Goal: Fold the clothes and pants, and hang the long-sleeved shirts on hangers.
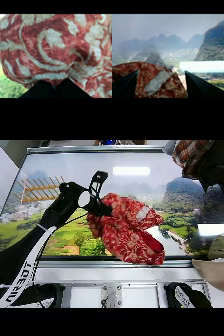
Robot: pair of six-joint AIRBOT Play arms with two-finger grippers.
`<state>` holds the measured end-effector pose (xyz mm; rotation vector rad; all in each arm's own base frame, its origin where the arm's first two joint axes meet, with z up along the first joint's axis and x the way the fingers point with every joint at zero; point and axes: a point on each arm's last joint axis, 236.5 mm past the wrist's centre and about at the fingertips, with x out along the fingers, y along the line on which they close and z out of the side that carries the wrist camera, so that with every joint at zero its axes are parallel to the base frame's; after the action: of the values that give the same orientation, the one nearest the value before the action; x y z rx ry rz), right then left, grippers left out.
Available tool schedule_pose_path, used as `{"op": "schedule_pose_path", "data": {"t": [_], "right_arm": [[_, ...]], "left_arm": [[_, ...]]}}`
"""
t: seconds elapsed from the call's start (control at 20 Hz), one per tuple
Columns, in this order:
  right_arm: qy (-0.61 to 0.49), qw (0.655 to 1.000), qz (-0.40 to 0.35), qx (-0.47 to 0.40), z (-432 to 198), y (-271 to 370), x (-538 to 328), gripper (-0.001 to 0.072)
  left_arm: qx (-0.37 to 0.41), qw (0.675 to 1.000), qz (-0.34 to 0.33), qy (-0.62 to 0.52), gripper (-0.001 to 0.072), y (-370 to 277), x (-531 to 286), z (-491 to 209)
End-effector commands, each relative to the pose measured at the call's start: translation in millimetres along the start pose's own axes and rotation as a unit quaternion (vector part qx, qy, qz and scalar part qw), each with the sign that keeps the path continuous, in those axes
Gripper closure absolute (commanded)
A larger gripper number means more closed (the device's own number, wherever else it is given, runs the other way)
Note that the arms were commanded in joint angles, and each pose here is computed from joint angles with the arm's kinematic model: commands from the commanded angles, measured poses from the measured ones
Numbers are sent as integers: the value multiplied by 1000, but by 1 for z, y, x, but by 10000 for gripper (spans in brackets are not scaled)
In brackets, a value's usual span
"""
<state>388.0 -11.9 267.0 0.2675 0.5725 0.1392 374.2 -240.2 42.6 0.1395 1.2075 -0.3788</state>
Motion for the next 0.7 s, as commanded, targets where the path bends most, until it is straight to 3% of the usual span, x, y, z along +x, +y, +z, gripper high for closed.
{"op": "schedule_pose_path", "data": {"t": [0.0,0.35,0.65], "right_arm": [[79,997,2,13,-51,-17,31,81],[298,949,6,100,-260,-52,84,81],[438,892,48,104,-358,-27,77,81]], "left_arm": [[-67,995,33,67,685,60,37,-35],[-134,989,49,49,685,118,32,-26],[-146,987,52,29,685,130,32,-18]]}}
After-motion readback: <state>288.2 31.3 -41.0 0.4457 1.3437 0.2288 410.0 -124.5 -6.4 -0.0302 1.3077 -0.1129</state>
